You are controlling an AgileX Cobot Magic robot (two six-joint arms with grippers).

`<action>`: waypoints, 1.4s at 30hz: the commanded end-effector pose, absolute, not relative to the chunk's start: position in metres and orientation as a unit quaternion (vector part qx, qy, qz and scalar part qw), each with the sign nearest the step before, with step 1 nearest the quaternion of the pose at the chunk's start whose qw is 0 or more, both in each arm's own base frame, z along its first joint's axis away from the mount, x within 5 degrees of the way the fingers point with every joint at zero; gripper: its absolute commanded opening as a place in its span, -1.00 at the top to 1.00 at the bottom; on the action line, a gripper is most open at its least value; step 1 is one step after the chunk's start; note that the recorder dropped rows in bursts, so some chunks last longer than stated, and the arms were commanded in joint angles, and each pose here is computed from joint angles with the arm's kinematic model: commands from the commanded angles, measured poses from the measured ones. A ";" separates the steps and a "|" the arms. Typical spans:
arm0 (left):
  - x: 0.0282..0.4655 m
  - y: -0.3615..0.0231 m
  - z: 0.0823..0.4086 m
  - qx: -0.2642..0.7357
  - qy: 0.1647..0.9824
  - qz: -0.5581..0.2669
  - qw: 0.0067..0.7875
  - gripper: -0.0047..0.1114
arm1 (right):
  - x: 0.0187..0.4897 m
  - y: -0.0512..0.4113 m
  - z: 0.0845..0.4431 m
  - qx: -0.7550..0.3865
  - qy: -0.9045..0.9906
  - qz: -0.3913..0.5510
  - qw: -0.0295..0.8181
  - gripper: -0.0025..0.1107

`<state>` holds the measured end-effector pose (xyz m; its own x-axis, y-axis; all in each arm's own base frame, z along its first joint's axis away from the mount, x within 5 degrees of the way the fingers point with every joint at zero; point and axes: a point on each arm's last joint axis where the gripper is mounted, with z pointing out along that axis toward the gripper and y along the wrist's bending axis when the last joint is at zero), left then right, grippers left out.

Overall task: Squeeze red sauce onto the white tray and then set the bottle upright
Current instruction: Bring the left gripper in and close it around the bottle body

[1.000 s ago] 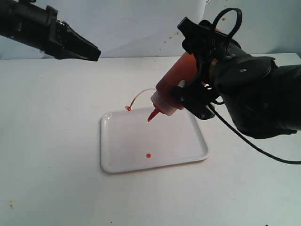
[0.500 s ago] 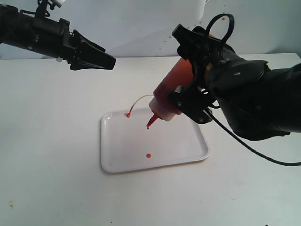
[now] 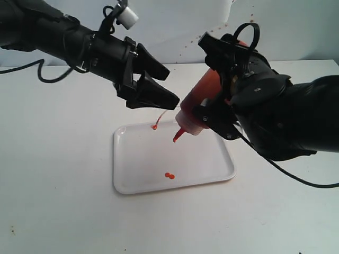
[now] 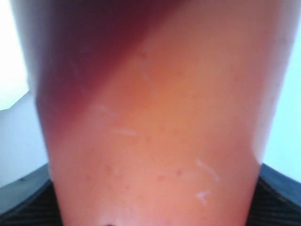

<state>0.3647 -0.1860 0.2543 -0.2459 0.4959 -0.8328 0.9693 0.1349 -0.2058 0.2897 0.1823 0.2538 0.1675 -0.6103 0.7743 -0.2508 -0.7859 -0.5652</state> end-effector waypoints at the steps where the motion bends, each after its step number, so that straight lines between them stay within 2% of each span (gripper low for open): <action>1: 0.363 -0.197 0.248 0.572 0.682 -0.336 0.308 -0.88 | 0.290 0.182 0.263 -0.734 0.290 -0.593 0.159 0.96; 13: 0.367 -0.202 0.245 0.603 0.646 -0.314 0.347 -0.88 | 0.290 0.184 0.262 -0.743 0.278 -0.586 0.162 0.96; 22: 0.370 -0.210 0.224 0.596 0.624 -0.370 0.345 -0.88 | 0.290 0.186 0.260 -0.751 0.272 -0.577 0.171 0.96; 32: 0.370 -0.213 0.227 0.589 0.617 -0.383 0.354 -0.88 | 0.289 0.188 0.259 -0.761 0.253 -0.573 0.167 0.96; 42: 0.363 -0.244 0.223 0.597 0.625 -0.337 0.373 -0.88 | 0.291 0.190 0.264 -0.756 0.257 -0.577 0.173 0.96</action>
